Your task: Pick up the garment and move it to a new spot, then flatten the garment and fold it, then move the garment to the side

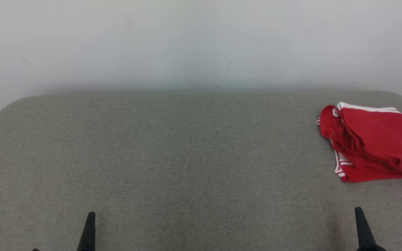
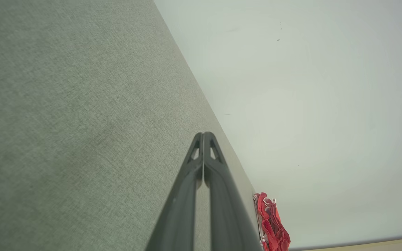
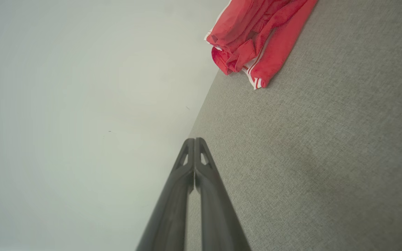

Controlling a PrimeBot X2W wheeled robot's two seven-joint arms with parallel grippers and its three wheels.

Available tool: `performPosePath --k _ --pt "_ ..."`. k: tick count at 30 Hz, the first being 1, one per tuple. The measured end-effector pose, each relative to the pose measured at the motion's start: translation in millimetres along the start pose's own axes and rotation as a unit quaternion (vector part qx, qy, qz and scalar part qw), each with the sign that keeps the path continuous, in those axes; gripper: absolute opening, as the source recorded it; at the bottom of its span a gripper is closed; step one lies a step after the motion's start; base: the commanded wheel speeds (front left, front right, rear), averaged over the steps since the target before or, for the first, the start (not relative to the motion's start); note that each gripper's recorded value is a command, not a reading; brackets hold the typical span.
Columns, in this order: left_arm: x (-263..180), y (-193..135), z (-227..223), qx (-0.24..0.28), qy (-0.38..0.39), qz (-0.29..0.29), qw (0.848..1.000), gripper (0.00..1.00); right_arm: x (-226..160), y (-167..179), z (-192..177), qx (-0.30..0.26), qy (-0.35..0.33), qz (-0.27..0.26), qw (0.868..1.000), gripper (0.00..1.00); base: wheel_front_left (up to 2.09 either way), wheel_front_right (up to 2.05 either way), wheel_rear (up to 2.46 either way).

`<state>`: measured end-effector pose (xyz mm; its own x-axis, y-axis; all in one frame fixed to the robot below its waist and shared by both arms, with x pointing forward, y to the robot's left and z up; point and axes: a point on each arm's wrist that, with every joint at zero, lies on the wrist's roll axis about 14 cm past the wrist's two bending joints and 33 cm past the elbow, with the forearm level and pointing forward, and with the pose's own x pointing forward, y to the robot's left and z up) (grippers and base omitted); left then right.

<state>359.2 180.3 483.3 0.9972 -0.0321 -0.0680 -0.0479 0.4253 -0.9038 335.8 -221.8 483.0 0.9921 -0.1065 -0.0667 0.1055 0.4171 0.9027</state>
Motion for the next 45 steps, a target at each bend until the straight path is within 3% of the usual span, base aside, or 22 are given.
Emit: performPosePath --k 45 --pt "8.2 -15.3 3.2 -0.186 0.016 -0.027 0.982 0.00 2.6 15.3 7.1 0.189 0.005 0.028 0.982 0.00 0.00 0.00 0.00"
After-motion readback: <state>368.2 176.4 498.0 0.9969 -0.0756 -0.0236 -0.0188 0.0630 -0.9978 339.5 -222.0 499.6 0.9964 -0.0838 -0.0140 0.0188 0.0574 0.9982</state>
